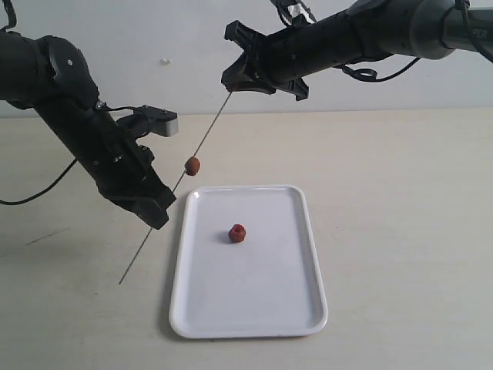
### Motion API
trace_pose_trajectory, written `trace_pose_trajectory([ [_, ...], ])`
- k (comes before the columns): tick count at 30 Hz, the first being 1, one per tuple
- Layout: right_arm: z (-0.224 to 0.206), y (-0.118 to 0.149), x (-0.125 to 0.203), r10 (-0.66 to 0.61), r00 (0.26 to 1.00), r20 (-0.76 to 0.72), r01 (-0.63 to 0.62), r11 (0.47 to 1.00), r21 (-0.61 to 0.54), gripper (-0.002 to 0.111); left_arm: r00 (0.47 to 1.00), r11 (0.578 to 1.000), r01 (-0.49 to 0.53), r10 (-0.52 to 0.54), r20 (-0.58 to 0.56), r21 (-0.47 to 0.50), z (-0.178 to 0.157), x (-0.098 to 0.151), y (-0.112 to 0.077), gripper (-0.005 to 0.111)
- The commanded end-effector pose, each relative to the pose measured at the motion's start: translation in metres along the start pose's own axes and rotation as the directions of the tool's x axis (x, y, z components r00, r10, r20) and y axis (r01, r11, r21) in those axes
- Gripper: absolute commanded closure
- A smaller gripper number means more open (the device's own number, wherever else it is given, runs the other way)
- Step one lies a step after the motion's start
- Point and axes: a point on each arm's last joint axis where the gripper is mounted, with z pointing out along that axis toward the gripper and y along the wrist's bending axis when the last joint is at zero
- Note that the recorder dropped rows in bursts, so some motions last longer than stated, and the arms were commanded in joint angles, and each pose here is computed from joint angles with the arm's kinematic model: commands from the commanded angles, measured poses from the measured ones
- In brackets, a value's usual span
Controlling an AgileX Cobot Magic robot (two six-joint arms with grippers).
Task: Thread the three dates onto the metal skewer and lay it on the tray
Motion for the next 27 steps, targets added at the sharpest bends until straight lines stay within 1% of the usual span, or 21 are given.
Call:
trace_pose_trajectory([
  [1, -0.005, 0.006, -0.002, -0.017, 1.0, -0.005, 0.017, 1.0, -0.021, 0.096, 1.0, 1.0, 0.003, -0.003, 0.012, -0.01, -0.002, -0.002, 0.001, 0.107],
  [17, -0.012, 0.016, 0.0, -0.065, 0.997, -0.046, 0.062, 0.996, -0.057, 0.096, 0.999, 0.999, 0.027, -0.027, 0.017, -0.019, -0.002, -0.002, 0.002, 0.107],
  [27, -0.017, 0.008, -0.005, -0.086, 0.996, -0.026, 0.085, 0.996, -0.026, 0.096, 0.999, 0.999, 0.031, -0.031, 0.021, -0.018, -0.002, -0.002, 0.002, 0.107],
])
